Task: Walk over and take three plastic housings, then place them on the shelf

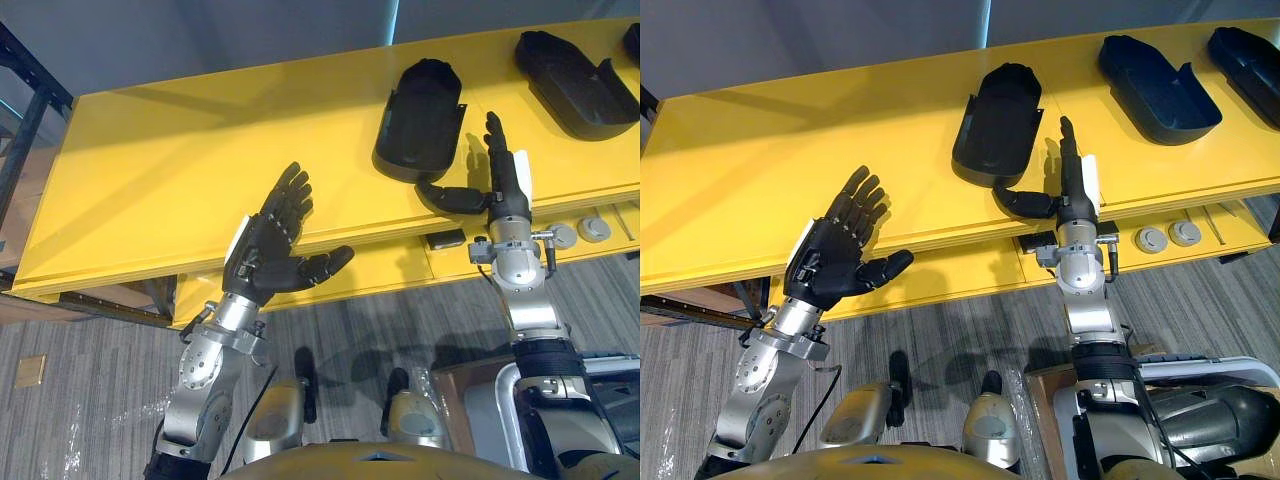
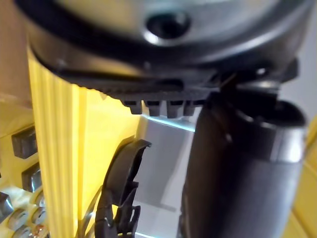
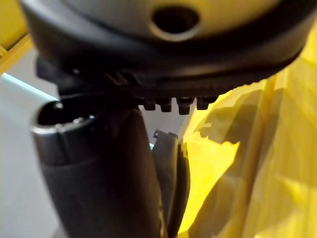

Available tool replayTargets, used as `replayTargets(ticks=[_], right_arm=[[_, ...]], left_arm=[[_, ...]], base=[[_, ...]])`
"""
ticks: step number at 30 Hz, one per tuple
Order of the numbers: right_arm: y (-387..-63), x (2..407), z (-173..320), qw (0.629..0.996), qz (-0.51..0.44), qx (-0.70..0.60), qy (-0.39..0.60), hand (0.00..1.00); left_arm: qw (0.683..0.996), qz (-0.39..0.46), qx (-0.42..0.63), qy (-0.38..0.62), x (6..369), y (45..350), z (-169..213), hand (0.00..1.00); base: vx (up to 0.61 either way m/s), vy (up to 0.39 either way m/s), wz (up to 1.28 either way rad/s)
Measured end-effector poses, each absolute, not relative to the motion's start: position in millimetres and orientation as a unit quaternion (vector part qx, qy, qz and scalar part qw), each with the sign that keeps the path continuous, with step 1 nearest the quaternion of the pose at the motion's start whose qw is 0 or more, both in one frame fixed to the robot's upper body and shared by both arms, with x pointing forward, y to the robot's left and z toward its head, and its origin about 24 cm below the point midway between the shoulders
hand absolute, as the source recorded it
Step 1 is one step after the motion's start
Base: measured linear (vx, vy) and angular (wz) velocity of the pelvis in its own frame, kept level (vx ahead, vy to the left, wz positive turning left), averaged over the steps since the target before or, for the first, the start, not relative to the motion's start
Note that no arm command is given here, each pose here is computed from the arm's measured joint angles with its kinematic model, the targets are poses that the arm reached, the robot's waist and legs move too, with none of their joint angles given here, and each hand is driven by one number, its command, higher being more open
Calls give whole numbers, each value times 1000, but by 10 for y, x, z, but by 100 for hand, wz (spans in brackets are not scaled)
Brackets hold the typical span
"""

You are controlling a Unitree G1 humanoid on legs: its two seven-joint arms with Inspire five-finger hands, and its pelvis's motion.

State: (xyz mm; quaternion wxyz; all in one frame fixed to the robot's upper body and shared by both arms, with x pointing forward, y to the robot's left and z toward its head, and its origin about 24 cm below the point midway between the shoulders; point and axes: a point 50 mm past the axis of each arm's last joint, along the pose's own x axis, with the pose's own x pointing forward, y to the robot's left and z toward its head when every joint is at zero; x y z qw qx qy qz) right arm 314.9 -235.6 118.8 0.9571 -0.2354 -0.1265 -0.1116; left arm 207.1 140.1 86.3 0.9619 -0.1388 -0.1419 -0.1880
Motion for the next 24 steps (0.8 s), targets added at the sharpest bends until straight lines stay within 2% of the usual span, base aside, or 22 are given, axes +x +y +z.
replayTargets(ticks=[5, 12, 17, 24], right_arm=[[-2315, 2989, 1324, 964, -75, -192, -167, 100], [-2370, 2928, 1621, 968, 7, -132, -213, 100], [-2553, 3165, 1739, 982, 9, -75, -174, 100], [-2667, 3300, 1548, 995, -28, -38, -87, 100]], left_arm=[[964, -205, -101, -137, 2068, 1336, 844, 100], [964, -235, -50, -109, 2289, 1265, 808, 100], [966, -229, -34, -113, 2387, 1178, 877, 100], [975, -185, 7, -125, 2526, 1114, 921, 100]], base=[[1, 5, -9], [0, 14, -11], [0, 0, 0], [0, 0, 0]])
